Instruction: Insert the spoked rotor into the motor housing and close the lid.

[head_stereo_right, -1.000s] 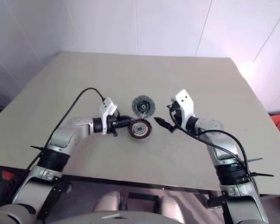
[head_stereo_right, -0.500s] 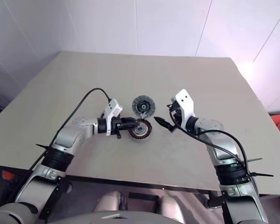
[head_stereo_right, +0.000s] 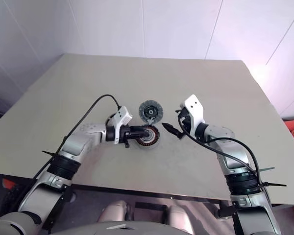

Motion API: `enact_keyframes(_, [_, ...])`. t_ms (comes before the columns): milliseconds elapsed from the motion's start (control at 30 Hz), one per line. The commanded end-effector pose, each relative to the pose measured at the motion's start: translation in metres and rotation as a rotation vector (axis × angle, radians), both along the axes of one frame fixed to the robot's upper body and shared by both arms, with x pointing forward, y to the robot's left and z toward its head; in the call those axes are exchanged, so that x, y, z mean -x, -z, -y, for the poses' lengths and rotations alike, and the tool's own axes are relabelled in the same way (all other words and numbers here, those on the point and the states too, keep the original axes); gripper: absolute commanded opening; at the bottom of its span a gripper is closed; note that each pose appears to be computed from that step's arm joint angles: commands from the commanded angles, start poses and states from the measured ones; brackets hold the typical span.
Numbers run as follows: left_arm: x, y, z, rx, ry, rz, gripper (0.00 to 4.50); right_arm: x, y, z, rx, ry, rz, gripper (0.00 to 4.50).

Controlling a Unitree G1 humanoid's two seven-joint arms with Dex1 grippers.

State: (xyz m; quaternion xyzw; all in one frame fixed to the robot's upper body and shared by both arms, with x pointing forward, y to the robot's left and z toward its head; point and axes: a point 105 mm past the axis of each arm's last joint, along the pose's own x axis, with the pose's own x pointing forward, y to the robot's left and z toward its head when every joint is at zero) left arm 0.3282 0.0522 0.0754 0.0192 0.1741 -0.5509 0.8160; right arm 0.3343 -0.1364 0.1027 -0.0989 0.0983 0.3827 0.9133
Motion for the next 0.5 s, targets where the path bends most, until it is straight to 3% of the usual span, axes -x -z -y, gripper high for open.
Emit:
enact_keyframes(33, [-0.0040,-0.0115,0.0039,0.007,0.022,0.050,1.21,-0.0024,-0.0117,0.0011,-0.012,0.002,0.052,4.50])
enact_keyframes(500, [-0.0045,-0.0094,0.0029,0.008,0.030,0.052,1.21,-0.0039,-0.0115,0.0027,-0.012,0.005,0.059,4.50])
